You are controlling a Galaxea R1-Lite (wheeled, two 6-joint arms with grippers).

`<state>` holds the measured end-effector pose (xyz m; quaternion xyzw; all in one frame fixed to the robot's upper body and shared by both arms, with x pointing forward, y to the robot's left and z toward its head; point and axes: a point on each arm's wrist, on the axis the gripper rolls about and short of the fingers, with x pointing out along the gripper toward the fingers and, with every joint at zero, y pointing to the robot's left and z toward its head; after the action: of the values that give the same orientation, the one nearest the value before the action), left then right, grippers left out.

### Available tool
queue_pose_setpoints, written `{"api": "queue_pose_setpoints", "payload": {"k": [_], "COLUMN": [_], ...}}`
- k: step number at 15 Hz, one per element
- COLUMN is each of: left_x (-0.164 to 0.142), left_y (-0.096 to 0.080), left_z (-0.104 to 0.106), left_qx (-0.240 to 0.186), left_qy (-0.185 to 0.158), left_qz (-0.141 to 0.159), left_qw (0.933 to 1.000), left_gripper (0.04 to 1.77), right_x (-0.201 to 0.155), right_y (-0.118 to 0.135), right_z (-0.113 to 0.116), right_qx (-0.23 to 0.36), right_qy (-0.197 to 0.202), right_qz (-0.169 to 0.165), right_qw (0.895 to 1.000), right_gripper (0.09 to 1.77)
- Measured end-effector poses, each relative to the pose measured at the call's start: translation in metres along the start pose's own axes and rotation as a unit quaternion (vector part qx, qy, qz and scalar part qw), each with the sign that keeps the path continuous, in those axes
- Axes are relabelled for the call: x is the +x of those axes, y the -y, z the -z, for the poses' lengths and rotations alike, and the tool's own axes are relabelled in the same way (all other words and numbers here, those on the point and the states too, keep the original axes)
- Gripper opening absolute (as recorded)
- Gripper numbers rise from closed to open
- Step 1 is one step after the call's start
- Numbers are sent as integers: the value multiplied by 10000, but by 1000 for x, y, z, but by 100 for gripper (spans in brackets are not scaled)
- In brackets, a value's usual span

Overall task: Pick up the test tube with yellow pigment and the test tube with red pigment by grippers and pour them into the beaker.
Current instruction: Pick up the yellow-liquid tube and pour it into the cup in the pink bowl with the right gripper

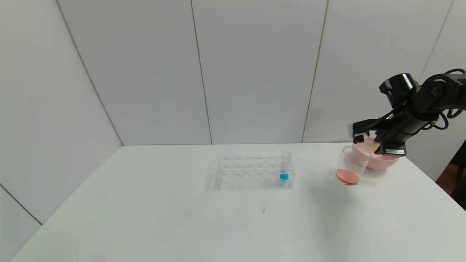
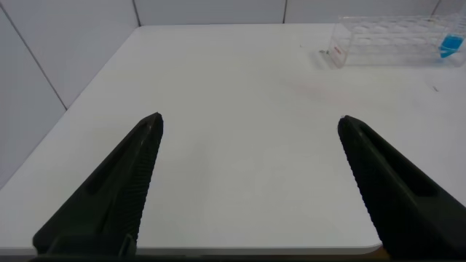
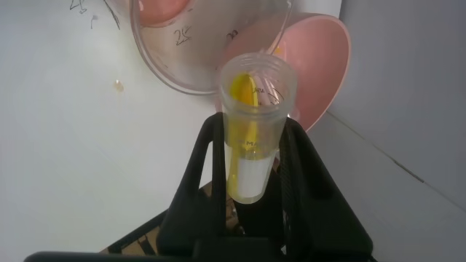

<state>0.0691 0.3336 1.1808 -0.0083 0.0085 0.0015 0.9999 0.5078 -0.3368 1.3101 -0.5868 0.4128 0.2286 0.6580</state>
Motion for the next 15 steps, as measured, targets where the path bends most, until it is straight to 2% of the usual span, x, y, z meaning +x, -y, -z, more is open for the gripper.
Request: {"api": "queue_pose_setpoints", "payload": {"k": [5,9,12,15], "left_x": [0,0,0,0], "left_y": [0,0,0,0], "left_z": [0,0,0,0], "left_qx": [0,-2,0,0], "left_qy": [0,0,0,0], "left_qz": [0,0,0,0], "left_qw": [10000,10000,10000,10000], "left_gripper": [172,172,172,172], "right_x": [3,5,4,2], "right_y": [-5,-6,-7,-8], "right_z": [-8,-14,-18,-23], "right_qx": [-167,-275,-330,-438], "right_qy": [-299,-614,-651,-1007], "right_qz": [-65,23,58,153], "right_qw": [9994,9977,9973,9938], "right_gripper": [50,50,50,50]}}
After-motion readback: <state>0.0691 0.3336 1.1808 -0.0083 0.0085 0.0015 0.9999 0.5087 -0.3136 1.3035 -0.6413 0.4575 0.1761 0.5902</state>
